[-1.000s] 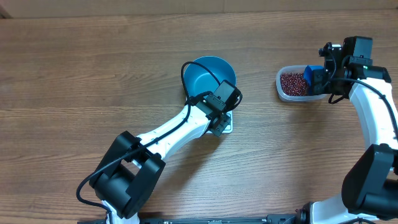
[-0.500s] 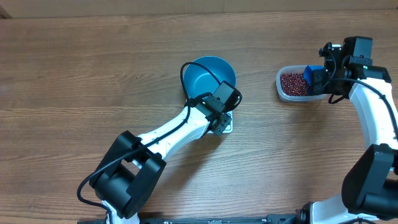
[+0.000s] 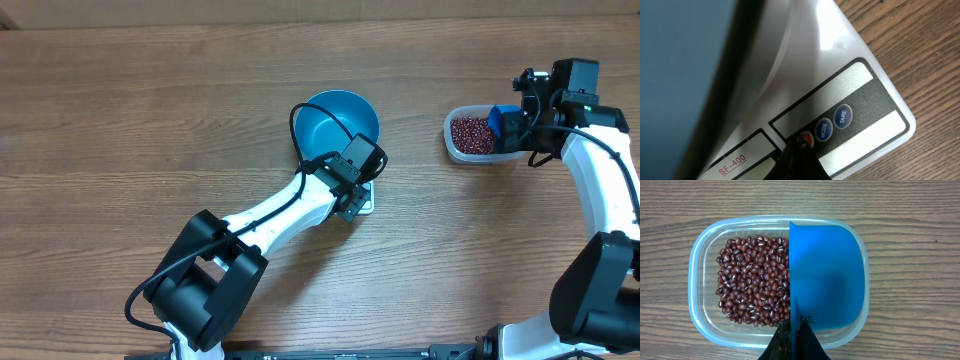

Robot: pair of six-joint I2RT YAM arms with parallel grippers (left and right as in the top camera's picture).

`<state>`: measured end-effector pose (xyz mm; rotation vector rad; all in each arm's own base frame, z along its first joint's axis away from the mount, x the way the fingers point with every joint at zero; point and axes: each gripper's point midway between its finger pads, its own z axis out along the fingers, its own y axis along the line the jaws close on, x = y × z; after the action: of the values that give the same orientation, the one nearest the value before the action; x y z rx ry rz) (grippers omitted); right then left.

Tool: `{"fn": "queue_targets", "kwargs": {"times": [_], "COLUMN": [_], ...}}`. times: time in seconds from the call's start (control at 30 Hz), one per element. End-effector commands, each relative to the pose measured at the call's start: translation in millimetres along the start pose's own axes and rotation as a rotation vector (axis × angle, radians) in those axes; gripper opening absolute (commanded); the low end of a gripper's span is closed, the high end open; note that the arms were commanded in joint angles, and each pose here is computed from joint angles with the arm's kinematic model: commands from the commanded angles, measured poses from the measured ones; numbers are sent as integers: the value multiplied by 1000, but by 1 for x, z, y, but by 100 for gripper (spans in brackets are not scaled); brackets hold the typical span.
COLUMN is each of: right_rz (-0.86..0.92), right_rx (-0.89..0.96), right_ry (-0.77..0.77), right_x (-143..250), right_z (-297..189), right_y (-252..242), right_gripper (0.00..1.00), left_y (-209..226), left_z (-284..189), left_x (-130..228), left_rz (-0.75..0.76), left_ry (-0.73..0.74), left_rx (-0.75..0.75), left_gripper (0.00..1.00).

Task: Scoop item into bowl and weigh 150g on scale

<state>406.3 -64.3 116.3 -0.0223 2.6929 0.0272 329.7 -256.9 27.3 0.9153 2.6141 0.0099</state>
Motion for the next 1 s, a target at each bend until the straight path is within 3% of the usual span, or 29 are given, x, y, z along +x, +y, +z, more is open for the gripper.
{"fn": "queue_targets", "kwargs": {"times": [0.0, 0.97], "right_rz": [12, 12], "right_rx": [12, 12], "right_ry": [5, 5], "right_x": [2, 2], "right_z": [0, 0], "right_y": [-4, -4], "right_gripper": [4, 4], "left_y": [-5, 0], "left_z": [5, 21], "left_x": [8, 15], "left_rz": [27, 65], "left_ry": [21, 56], "left_rx": [8, -54], "left_gripper": [4, 4]}}
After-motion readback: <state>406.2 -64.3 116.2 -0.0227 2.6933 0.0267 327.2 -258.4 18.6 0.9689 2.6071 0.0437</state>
